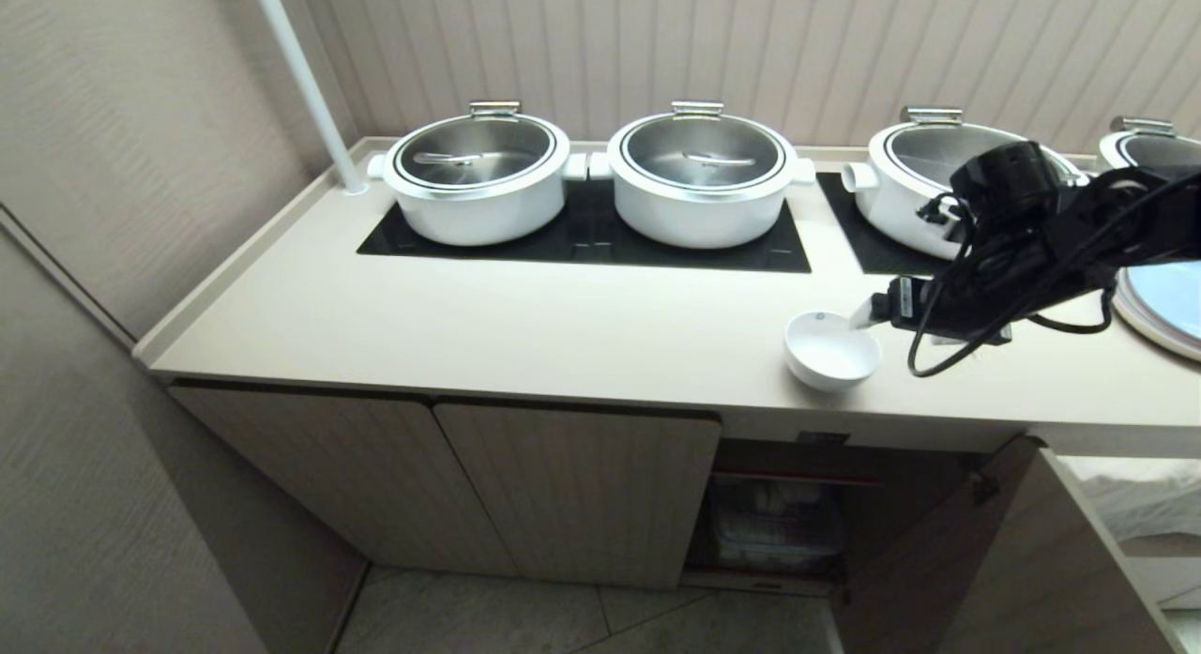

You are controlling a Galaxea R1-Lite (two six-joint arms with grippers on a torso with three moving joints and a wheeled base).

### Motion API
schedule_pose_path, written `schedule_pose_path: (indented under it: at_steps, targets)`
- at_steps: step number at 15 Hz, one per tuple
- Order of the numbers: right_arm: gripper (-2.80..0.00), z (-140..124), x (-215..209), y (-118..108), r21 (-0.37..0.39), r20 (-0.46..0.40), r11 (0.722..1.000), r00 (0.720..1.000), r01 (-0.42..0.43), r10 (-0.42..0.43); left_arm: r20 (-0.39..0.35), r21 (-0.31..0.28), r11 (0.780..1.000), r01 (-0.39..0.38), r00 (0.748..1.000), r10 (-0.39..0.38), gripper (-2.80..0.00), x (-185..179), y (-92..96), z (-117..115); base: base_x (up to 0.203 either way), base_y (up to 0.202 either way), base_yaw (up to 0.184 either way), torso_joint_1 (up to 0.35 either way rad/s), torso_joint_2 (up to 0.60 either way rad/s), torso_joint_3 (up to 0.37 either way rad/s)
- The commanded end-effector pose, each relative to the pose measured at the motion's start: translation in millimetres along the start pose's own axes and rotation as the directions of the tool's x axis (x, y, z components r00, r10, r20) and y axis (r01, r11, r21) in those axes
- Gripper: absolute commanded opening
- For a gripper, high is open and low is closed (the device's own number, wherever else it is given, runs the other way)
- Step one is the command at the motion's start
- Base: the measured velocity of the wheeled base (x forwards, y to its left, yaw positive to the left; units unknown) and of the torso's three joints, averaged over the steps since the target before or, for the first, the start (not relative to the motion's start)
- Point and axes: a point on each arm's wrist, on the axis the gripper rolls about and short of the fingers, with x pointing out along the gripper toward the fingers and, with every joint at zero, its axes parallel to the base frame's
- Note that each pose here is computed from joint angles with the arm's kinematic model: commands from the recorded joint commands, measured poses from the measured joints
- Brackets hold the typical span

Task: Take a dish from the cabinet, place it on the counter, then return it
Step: Place it on the table, then pick up the bowl from the table

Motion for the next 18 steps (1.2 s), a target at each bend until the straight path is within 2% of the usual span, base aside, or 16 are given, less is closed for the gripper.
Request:
schedule_pose_path:
  at_steps: [1, 7, 14, 18]
  targets:
    - [-2.8, -10, -23, -1, -0.015, 0.033, 1.0, 0.999, -0.01, 0.011, 0.001, -0.001, 1.0, -0.001, 1.0, 0.001, -2.8, 0, 0.0, 0, 0.0, 0.0, 0.0, 0.0, 0.0, 0.0]
    - [-2.8, -42, -43, -4, -0.075, 0.085, 0.997, 0.996, -0.031, 0.037, 0.001, -0.001, 1.0, -0.001, 1.0, 0.001, -2.8, 0, 0.0, 0, 0.0, 0.0, 0.0, 0.0, 0.0, 0.0]
    - [-2.8, -130, -91, -21, -0.162, 0.161, 0.985, 0.984, -0.052, 0.078, 0.001, -0.001, 1.0, -0.001, 1.0, 0.001, -2.8, 0, 0.0, 0, 0.0, 0.0, 0.0, 0.0, 0.0, 0.0]
    - [-2.8, -190, -114, -38, -0.2, 0.138, 0.979, 0.988, -0.041, 0.07, 0.001, -0.001, 1.0, 0.0, 1.0, 0.0, -2.8, 0, 0.0, 0, 0.0, 0.0, 0.0, 0.0, 0.0, 0.0]
